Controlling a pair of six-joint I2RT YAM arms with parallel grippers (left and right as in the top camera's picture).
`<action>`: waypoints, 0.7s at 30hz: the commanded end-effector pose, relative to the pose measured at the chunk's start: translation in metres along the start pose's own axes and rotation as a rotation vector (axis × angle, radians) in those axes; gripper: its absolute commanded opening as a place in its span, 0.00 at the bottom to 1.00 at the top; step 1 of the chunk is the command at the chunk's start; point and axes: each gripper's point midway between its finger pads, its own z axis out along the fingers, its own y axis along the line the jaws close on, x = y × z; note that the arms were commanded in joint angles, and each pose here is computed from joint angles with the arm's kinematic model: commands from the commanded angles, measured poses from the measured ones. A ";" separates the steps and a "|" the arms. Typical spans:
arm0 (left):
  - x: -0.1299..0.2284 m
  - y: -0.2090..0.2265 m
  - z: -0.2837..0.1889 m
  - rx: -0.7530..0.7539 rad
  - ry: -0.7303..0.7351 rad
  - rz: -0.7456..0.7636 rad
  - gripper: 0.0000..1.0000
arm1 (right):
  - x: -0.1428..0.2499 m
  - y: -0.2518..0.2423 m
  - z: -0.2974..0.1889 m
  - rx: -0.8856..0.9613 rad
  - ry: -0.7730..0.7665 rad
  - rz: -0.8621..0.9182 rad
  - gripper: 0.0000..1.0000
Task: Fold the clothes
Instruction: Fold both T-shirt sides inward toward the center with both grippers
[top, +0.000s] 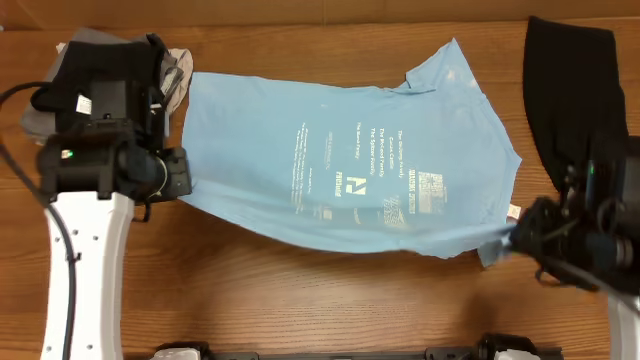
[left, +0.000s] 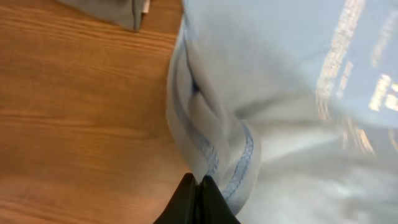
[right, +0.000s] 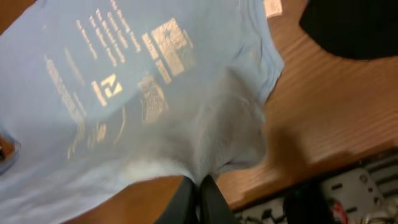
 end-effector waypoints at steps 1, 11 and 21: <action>0.001 0.013 0.028 -0.083 0.003 -0.066 0.04 | -0.028 -0.005 0.022 0.082 -0.002 0.004 0.04; -0.033 0.006 0.101 -0.090 -0.061 -0.106 0.04 | -0.087 0.009 0.110 0.138 0.089 -0.007 0.04; -0.071 -0.005 0.166 -0.078 -0.099 -0.109 0.04 | -0.126 0.015 0.194 0.146 0.110 -0.038 0.04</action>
